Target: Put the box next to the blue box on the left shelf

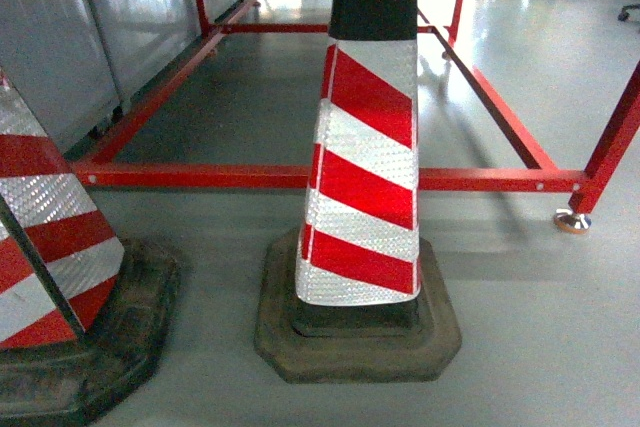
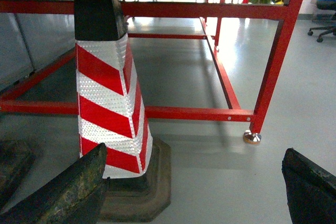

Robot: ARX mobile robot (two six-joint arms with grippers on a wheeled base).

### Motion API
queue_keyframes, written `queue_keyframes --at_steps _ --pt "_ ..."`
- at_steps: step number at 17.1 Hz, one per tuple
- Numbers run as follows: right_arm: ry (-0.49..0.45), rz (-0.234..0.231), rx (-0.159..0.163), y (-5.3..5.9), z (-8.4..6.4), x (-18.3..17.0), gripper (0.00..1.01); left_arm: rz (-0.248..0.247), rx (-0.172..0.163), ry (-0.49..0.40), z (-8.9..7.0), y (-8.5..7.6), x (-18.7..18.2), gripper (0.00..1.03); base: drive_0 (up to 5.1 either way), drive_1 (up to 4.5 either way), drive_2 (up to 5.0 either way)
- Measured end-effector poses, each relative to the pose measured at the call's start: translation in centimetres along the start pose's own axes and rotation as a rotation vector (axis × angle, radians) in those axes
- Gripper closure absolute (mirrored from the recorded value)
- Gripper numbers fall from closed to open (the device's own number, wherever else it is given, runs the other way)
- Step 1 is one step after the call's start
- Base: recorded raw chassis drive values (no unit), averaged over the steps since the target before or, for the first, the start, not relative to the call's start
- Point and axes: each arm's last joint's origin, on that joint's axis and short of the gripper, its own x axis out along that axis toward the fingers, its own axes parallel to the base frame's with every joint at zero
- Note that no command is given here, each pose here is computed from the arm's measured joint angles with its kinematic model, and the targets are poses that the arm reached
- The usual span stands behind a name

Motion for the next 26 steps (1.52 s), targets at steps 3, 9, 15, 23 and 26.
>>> queue_keyframes --at_steps 3,9,15,23,26 --pt "0.0 0.0 0.0 0.0 0.0 0.0 0.03 0.0 0.0 0.0 0.0 0.0 0.0 0.05 0.0 0.0 0.0" --pt "0.0 0.0 0.0 0.0 0.0 0.0 0.03 0.0 0.0 0.0 0.0 0.0 0.0 0.05 0.0 0.0 0.0" --pt "0.0 0.0 0.0 0.0 0.0 0.0 0.03 0.0 0.0 0.0 0.0 0.0 0.0 0.05 0.0 0.0 0.0" --pt "0.003 0.0 0.0 0.0 -0.03 0.0 0.03 0.0 0.0 0.003 -0.03 0.0 0.0 0.05 0.0 0.0 0.0" --pt "0.0 0.0 0.0 0.0 0.0 0.0 0.03 -0.002 0.002 0.002 -0.01 0.0 0.0 0.05 0.0 0.0 0.0"
